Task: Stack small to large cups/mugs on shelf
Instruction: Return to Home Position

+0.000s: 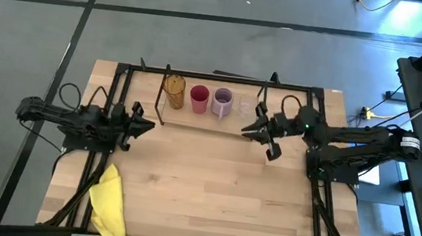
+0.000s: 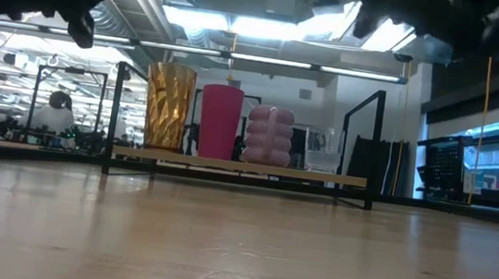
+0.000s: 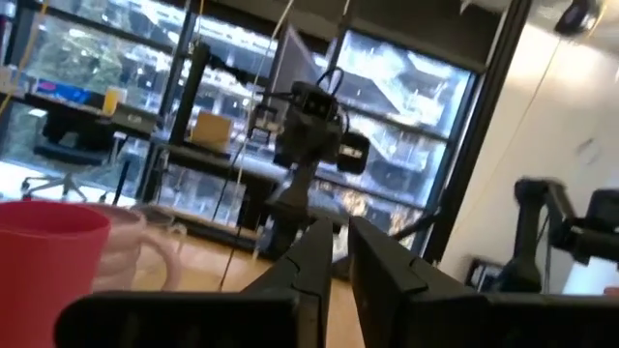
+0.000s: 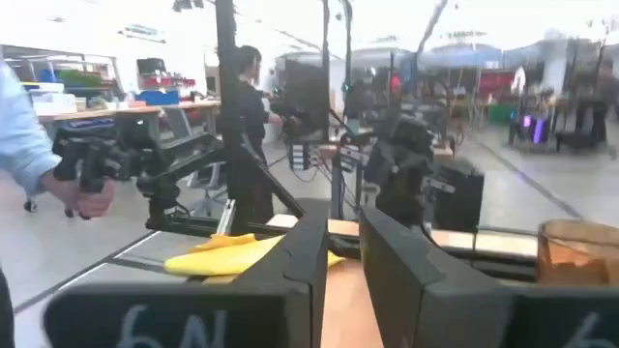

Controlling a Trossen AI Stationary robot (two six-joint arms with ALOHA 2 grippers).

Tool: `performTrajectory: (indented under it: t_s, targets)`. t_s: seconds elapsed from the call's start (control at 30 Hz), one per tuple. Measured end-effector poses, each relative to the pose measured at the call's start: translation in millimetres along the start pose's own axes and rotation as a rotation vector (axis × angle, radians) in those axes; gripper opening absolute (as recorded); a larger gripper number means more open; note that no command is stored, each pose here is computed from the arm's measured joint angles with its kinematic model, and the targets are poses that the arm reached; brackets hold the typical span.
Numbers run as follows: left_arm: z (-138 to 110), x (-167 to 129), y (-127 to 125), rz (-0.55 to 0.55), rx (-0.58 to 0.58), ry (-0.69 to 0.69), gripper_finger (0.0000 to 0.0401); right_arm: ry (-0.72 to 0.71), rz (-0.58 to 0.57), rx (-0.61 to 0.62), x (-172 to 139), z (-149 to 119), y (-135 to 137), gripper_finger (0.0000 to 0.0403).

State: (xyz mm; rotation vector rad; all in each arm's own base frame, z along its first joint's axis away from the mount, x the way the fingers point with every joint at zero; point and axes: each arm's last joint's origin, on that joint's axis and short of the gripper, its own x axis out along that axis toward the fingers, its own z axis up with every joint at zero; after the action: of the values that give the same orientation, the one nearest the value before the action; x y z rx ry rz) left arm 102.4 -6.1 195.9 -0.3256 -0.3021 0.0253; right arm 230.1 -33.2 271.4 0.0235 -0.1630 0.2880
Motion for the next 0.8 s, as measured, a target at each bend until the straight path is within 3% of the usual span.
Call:
performTrajectory:
  t_s: [0.23,0.43,0.53,0.63,0.67,0.8]
  targets:
    - [-10.7,-0.7,3.1,0.027,0.026,0.111,0.0033,-0.006,0.009,-0.140,-22.3,-43.3,14.3,0.0067]
    - [-13.7,-1.1,4.1,0.036,0.033,0.143,0.0033,0.128,0.014,-0.056,-32.9,-81.7,18.5,0.0067]
    - [-15.7,-1.4,4.9,0.050,0.032,0.162,0.0033,0.081,0.016,-0.041,-35.0,-90.3,18.8,0.0067]
    - [-15.3,-1.4,5.1,0.060,0.010,0.155,0.0033,-0.117,0.012,-0.068,-37.5,-79.8,20.2,0.0067]
    - [-15.3,-1.4,5.2,0.062,0.003,0.154,0.0033,-0.198,-0.011,-0.037,-38.0,-72.1,20.0,0.0067]
    - [-15.2,-1.3,5.2,0.065,-0.023,0.152,0.0033,-0.298,-0.118,0.264,-31.4,-53.6,13.2,0.0067]
